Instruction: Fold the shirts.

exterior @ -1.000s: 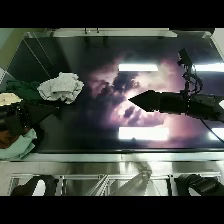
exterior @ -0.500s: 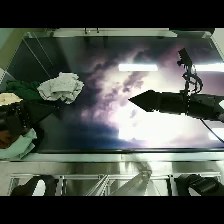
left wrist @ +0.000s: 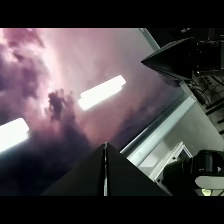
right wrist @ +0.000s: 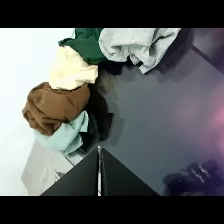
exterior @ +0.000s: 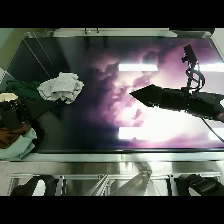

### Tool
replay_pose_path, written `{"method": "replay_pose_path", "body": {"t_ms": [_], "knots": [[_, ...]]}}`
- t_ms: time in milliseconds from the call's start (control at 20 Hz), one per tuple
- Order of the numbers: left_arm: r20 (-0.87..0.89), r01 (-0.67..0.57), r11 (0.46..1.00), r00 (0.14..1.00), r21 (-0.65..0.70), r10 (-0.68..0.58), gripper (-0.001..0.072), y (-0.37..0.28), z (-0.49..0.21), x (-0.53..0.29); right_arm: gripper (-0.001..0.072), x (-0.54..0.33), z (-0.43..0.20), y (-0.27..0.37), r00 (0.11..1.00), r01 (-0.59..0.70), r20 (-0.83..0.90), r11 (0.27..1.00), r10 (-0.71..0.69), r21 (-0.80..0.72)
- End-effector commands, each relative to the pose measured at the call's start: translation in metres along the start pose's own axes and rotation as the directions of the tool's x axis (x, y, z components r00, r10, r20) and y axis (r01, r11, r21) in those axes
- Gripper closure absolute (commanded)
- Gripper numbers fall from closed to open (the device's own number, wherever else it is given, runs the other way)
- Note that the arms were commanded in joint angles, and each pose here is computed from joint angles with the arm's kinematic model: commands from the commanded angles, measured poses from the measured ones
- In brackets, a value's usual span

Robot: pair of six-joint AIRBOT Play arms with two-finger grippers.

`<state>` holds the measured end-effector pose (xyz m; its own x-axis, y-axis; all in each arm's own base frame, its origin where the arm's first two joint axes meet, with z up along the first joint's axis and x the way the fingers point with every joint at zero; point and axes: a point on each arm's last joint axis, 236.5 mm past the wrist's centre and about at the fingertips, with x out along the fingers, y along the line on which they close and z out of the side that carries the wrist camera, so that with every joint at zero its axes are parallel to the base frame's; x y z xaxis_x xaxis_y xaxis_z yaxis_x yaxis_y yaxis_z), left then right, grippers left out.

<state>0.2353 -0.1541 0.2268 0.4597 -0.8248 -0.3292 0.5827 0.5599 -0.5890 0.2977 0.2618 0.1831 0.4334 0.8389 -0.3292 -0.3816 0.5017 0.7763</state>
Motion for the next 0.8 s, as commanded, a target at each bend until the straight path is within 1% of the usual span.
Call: {"method": "replay_pose_path", "body": {"t_ms": [0, 50, 100, 150, 200, 250, 300, 350, 450, 550, 600, 650, 700, 750], "knots": [[0.087, -0.181, 0.983, 0.979, -0.027, 0.183, 0.0715, 0.043, 0.023, -0.005, 0.0679, 0.003, 0.006, -0.005, 1.0, 0.009, 0.023, 1.0, -0.009, 0.012], [0.073, -0.376, 0.926, 0.923, -0.041, 0.378, 0.0715, 0.091, 0.026, -0.019, 0.068, 0.005, 0.011, -0.01, 0.999, 0.021, 0.042, 1.0, -0.022, 0.019], [0.038, -0.543, 0.839, 0.838, -0.042, 0.544, 0.0704, 0.136, 0.027, -0.038, 0.0679, 0.009, 0.016, -0.017, 0.998, 0.035, 0.057, 0.999, -0.037, 0.029], [-0.011, -0.664, 0.748, 0.748, -0.001, 0.664, 0.0532, 0.174, 0.027, -0.057, 0.0675, 0.013, 0.02, -0.025, 0.996, 0.051, 0.067, 0.998, -0.054, 0.038], [-0.055, -0.733, 0.679, 0.677, 0.041, 0.734, 0.027, 0.204, 0.028, -0.071, 0.0669, 0.017, 0.021, -0.033, 0.995, 0.067, 0.069, 0.997, -0.07, 0.05], [-0.099, -0.777, 0.626, 0.619, 0.067, 0.779, -0.0013, 0.233, 0.029, -0.078, 0.0465, 0.023, 0.02, -0.044, 0.994, 0.087, 0.06, 0.994, -0.091, 0.06], [-0.15, -0.789, 0.611, 0.597, 0.069, 0.788, -0.0003, 0.258, 0.025, -0.076, 0.0139, 0.028, 0.017, -0.056, 0.992, 0.115, 0.04, 0.992, -0.116, 0.045], [-0.208, -0.785, 0.617, 0.596, 0.052, 0.776, -0.0002, 0.283, 0.017, -0.067, 0.0047, 0.034, 0.014, -0.071, 0.988, 0.149, 0.022, 0.988, -0.15, 0.039], [-0.307, -0.774, 0.633, 0.601, 0.007, 0.738, -0.0002, 0.334, 0.0, -0.044, 0.0055, 0.046, 0.009, -0.098, 0.982, 0.189, -0.008, 0.979, -0.189, 0.078], [-0.387, -0.747, 0.661, 0.631, -0.068, 0.673, -0.0002, 0.377, -0.017, -0.014, 0.006, 0.056, 0.003, -0.122, 0.975, 0.223, -0.04, 0.971, -0.22, 0.086], [-0.415, -0.73, 0.675, 0.649, -0.103, 0.638, -0.0001, 0.395, -0.024, 0.001, 0.0162, 0.061, -0.001, -0.131, 0.971, 0.236, -0.056, 0.967, -0.231, 0.093], [-0.437, -0.709, 0.695, 0.666, -0.119, 0.605, -0.0001, 0.41, -0.029, 0.019, 0.0337, 0.065, -0.005, -0.139, 0.968, 0.247, -0.072, 0.963, -0.241, 0.102], [-0.454, -0.694, 0.71, 0.674, -0.118, 0.583, -0.0001, 0.422, -0.032, 0.035, 0.0398, 0.068, -0.008, -0.145, 0.965, 0.257, -0.08, 0.962, -0.25, 0.096], [-0.468, -0.681, 0.724, 0.678, -0.109, 0.567, -0.0001, 0.43, -0.035, 0.049, 0.0391, 0.071, -0.011, -0.151, 0.962, 0.264, -0.09, 0.96, -0.256, 0.092]]}}
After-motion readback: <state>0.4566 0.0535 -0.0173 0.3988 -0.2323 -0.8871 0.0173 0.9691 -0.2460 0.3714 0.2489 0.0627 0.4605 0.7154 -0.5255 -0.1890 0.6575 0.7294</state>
